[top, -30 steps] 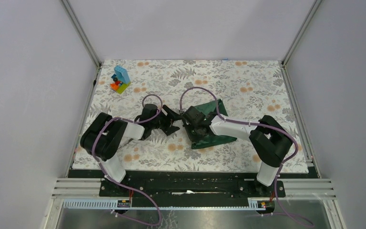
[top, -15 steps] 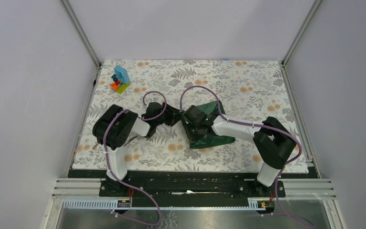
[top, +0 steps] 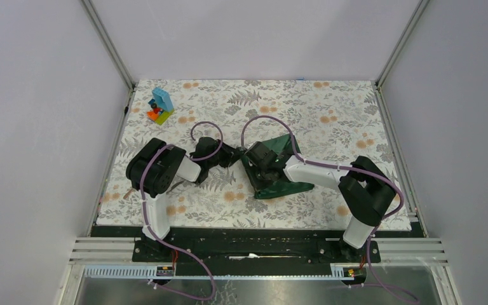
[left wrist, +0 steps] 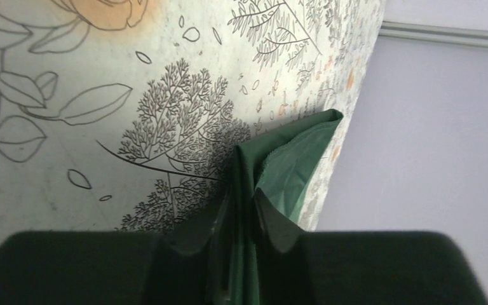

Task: Fold the napkin into a case and place the utensils inside
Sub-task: Pick up the upper triangle-folded napkin from the center of the board.

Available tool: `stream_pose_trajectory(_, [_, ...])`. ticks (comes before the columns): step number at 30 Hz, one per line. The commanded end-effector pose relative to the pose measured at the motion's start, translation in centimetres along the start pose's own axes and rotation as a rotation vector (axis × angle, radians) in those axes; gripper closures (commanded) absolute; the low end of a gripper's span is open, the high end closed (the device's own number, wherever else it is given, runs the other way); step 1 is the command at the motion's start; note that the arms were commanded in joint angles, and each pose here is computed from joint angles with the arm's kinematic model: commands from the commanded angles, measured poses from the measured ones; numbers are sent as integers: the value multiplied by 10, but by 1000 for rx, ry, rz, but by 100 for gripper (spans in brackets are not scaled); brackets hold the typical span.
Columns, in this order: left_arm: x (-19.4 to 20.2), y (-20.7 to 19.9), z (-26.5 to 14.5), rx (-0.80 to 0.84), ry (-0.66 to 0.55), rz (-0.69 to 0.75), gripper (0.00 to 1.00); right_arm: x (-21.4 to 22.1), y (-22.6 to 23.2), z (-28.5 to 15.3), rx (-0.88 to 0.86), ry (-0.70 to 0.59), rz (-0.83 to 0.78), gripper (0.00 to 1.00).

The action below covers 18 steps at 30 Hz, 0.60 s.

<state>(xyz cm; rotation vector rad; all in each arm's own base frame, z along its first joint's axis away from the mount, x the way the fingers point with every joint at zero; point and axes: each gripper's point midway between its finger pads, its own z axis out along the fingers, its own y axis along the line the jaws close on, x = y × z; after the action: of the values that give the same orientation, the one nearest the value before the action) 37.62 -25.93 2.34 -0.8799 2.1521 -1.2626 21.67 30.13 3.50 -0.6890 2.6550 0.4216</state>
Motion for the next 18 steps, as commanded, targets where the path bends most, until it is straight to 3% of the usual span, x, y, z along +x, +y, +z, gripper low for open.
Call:
stream_pose_trajectory(1, [-9,19,-5,-77,-51,80,84,-8,9,-10,-43,-41,-16,100])
stream_pose_trajectory(4, [-20,-1,-23,-68,-102,143,100,-9,21,-12,-113,-43,-23,100])
stream_pose_trajectory(11, [-49,-41,-101,-147,-232,258,100,-34,112,-49,-460,-95,-26,100])
stream_pose_trajectory(14, [-74,-75,-158,-179,-378,325,100,-57,179,-93,-707,-138,-42,100])
stream_pose_trajectory(18, [-101,-150,-239,-91,-597,420,100,-77,242,-176,-1131,-222,-43,100])
